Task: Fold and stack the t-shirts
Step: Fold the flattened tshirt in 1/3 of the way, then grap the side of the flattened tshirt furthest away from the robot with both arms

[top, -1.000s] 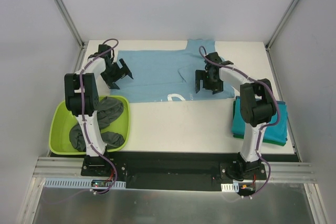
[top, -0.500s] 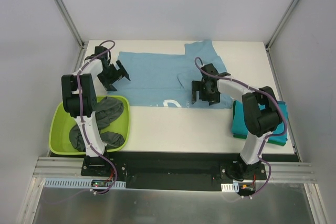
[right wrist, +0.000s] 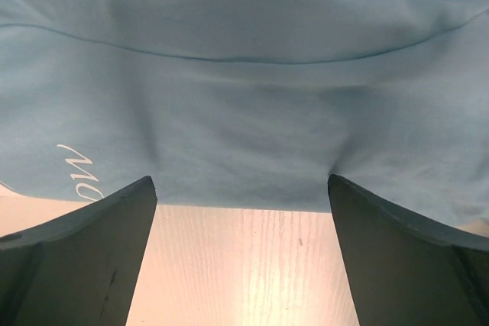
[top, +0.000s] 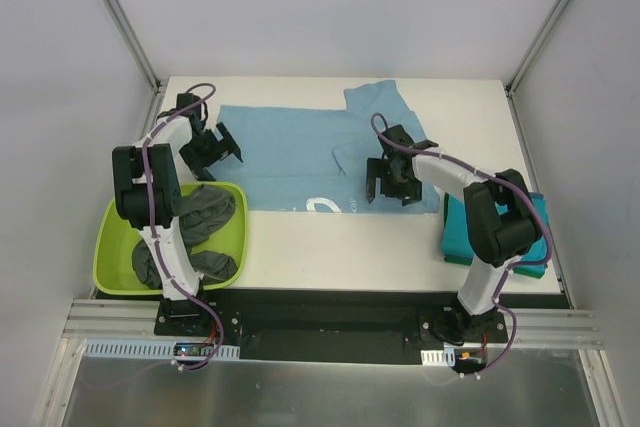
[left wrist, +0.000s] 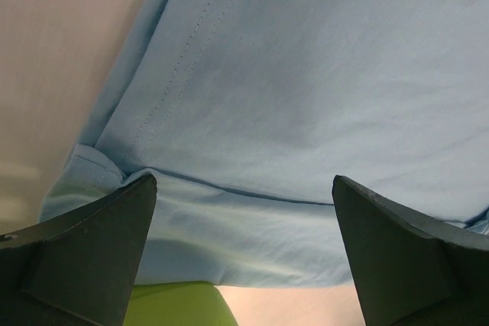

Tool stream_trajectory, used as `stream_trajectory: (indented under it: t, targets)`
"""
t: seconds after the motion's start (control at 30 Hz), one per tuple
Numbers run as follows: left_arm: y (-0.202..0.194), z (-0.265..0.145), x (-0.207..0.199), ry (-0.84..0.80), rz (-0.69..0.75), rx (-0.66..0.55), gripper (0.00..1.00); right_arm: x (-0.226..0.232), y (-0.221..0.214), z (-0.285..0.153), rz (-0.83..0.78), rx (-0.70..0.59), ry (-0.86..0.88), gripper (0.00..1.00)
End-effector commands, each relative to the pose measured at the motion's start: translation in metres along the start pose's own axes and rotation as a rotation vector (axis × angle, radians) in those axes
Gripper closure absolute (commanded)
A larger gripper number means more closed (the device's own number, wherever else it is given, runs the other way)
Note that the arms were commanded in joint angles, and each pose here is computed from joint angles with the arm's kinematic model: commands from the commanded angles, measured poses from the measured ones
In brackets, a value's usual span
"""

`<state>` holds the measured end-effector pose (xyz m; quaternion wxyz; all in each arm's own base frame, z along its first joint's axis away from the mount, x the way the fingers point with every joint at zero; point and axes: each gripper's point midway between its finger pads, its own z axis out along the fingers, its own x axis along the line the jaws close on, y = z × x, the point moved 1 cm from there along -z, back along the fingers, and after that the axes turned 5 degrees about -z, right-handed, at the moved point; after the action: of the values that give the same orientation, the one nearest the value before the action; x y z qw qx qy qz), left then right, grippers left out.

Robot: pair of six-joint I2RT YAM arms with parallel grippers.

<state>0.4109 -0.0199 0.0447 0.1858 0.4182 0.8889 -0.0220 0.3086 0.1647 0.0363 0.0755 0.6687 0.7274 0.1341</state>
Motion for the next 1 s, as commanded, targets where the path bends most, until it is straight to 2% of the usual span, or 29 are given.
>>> stream_trajectory:
  t: [0.0,0.3,0.57,0.77,0.97]
  targets:
    - [-0.016,-0.021,0.014,0.032,0.024,0.031,0.01,-0.001,0.036,-0.038,0.008,-0.119,-0.031,0.04]
    - [0.007,-0.061,-0.014,-0.042,0.048,-0.077,0.01,-0.015,0.106,-0.087,0.057,-0.316,-0.018,0.04]
    - [0.067,-0.096,-0.069,-0.156,0.122,-0.224,0.01,-0.021,0.196,-0.098,0.076,-0.465,0.067,0.04]
    - [0.115,-0.077,-0.099,-0.198,0.221,-0.270,0.01,-0.020,0.269,-0.080,0.094,-0.537,0.172,0.04]
    - [0.155,-0.042,-0.119,-0.238,0.253,-0.307,0.01,-0.022,0.312,-0.035,0.117,-0.588,0.219,0.04]
